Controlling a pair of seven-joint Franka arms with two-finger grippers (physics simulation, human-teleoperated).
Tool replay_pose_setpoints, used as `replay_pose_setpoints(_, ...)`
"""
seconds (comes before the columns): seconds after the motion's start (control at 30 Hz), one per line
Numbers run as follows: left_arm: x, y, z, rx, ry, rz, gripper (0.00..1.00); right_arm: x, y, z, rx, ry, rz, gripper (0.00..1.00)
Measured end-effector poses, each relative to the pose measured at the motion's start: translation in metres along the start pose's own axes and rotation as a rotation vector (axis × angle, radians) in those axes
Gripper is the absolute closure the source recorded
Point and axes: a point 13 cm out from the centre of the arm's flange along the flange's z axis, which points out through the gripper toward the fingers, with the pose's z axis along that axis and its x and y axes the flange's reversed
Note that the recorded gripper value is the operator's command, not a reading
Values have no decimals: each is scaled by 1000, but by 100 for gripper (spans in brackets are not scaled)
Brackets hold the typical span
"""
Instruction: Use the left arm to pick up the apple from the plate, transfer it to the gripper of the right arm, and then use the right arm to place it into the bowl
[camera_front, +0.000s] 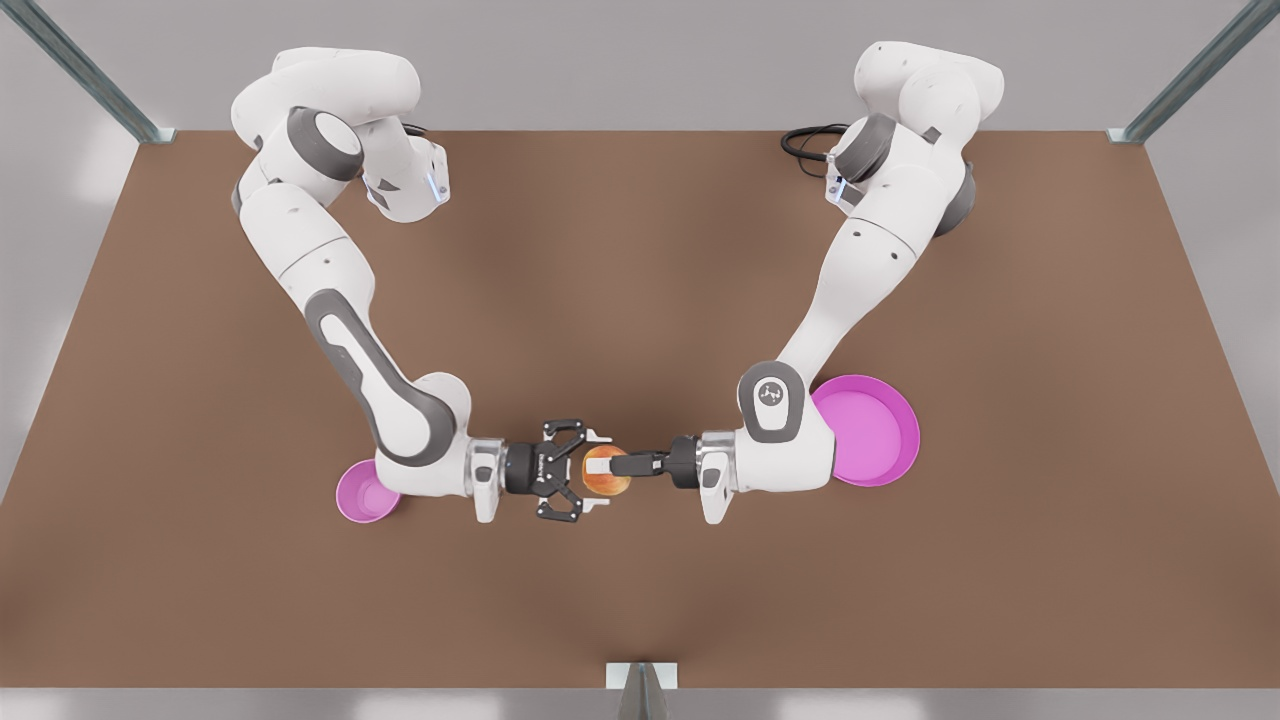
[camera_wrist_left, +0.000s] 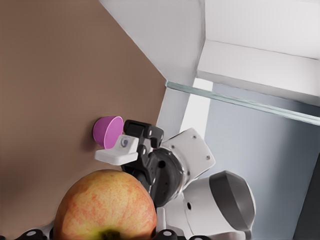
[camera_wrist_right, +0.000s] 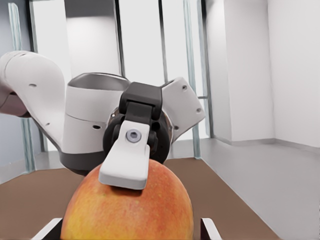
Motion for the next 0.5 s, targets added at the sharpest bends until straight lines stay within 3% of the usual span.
replay_pose_setpoints(0.17,0,0,1,0,1,4,25,2,-2,4,9,3,-20,0)
replay_pose_setpoints(0.2,0,0,1,0,0,5,25,4,-2,4,11,4,-22,8)
replay_pose_setpoints(0.23,0,0,1,0,0,5,25,5,-3,4,12,4,-24,24)
replay_pose_setpoints(0.27,0,1,1,0,0,6,25,5,-3,4,13,6,-27,32)
replay_pose_setpoints(0.3,0,1,1,0,0,6,25,6,-3,4,13,7,-30,34)
replay_pose_setpoints(0.33,0,1,1,0,1,6,21,6,-3,4,13,8,-32,34)
replay_pose_setpoints(0.37,0,1,1,1,1,7,0,5,-3,5,12,6,-35,34)
replay_pose_setpoints(0.5,1,1,2,5,3,12,0,2,-3,5,13,4,-44,34)
